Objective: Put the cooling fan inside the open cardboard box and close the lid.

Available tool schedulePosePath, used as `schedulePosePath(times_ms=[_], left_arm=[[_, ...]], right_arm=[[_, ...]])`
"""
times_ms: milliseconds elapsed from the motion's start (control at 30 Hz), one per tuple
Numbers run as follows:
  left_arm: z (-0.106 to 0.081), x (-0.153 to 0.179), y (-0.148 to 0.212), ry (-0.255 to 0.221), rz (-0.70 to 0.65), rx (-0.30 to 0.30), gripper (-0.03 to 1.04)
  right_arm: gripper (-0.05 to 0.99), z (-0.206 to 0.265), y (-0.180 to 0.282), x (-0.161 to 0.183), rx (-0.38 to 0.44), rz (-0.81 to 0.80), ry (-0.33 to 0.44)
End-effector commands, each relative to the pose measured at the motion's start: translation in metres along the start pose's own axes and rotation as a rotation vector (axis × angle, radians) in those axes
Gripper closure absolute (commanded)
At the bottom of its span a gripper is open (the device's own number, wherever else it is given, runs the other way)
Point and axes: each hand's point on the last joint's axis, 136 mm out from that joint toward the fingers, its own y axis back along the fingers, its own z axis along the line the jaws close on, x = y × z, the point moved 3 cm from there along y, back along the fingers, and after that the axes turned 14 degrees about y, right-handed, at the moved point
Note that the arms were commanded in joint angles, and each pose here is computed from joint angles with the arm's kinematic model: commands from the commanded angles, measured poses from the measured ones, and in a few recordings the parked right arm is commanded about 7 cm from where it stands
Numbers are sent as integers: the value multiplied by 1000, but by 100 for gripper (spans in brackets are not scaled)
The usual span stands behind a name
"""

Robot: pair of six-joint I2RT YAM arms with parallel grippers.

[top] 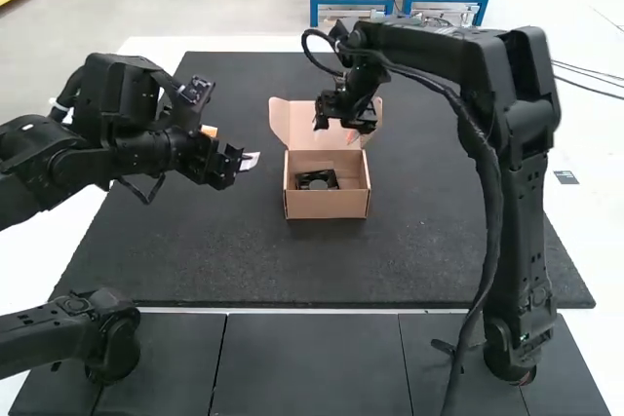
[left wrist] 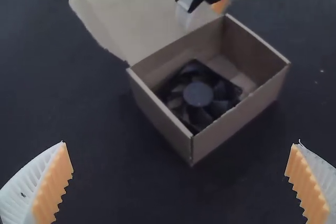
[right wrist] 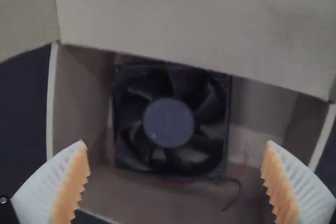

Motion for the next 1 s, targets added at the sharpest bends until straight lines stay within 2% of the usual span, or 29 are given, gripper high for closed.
schedulePosePath(times_ms=[0,67,300,433,767,967], left_arm=[[7,-19,0,13,-37,-31,5],[12,-23,-6,28,-32,-50,5],[33,-40,-24,91,-29,-115,5],[45,-49,-33,108,-32,-154,5],[60,-64,-55,119,-30,-220,5],[68,-66,-71,122,-15,-260,5]], right_arm=[[9,-9,42,-1,39,-65,67],[4,-18,52,2,69,-87,73],[3,-44,73,20,149,-197,84],[3,-49,80,31,181,-262,84],[3,-52,82,33,207,-428,92],[3,-71,84,37,238,-485,60]])
